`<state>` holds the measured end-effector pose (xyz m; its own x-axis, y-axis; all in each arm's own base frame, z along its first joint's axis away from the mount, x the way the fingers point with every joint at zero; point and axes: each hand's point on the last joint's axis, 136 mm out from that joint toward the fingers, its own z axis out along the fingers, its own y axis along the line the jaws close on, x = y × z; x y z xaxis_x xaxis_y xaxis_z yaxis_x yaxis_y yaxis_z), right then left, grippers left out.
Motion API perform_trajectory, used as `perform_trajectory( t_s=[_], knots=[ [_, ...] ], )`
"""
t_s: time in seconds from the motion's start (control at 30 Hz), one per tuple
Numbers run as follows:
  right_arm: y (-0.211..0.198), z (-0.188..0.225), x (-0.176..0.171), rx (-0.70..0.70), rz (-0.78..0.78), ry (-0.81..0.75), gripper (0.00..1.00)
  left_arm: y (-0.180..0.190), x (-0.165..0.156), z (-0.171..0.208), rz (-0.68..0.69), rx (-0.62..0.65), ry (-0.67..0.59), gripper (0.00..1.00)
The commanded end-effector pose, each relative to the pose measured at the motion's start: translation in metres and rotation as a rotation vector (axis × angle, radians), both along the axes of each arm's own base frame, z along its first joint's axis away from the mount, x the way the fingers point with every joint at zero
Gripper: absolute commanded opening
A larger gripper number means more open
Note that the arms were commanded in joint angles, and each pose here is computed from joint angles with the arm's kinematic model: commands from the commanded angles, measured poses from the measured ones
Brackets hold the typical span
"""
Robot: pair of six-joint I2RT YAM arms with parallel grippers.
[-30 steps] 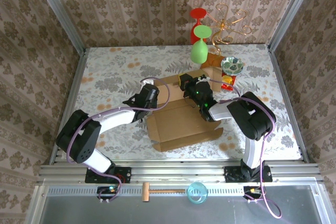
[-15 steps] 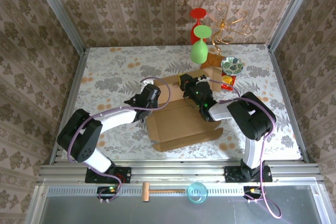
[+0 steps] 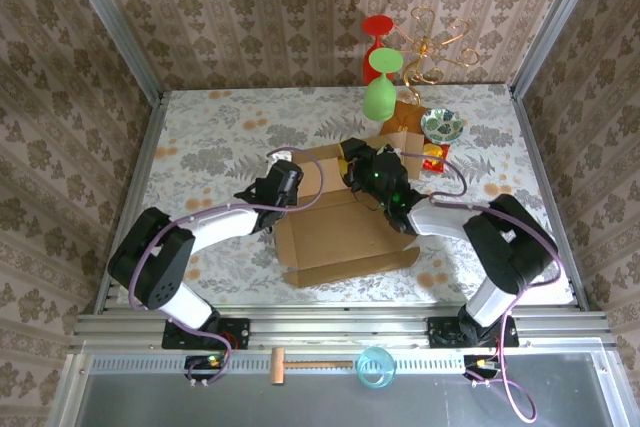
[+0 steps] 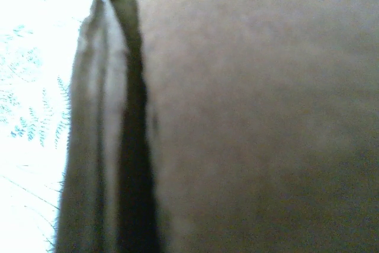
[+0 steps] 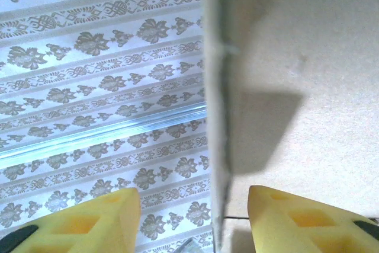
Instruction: Fold the paper box
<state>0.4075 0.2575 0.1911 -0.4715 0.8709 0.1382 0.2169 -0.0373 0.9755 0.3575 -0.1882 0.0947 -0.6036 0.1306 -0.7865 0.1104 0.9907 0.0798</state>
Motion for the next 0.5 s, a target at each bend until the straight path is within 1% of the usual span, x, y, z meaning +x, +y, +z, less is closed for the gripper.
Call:
perform_trajectory(
  t_s=[0.0,0.2,0.33,0.47],
  knots=[
    [-0.021,0.001,-0.01,-0.085,-0.036,0.032,0.56,0.026,-0.012,-0.018,-0.019,0.145,0.05,0.0],
    [-0.056,0.019,-0.027,-0.163,-0.071,0.029,0.59,0.036,-0.011,-0.009,-0.035,0.136,-0.029,0.0],
    [-0.08,0.019,-0.033,-0.197,-0.097,0.029,0.59,0.034,-0.013,-0.008,-0.072,0.107,-0.086,0.0],
    [-0.093,0.015,-0.038,-0.199,-0.113,0.041,0.61,0.034,-0.017,-0.013,-0.069,0.105,-0.101,0.0]
  ],
)
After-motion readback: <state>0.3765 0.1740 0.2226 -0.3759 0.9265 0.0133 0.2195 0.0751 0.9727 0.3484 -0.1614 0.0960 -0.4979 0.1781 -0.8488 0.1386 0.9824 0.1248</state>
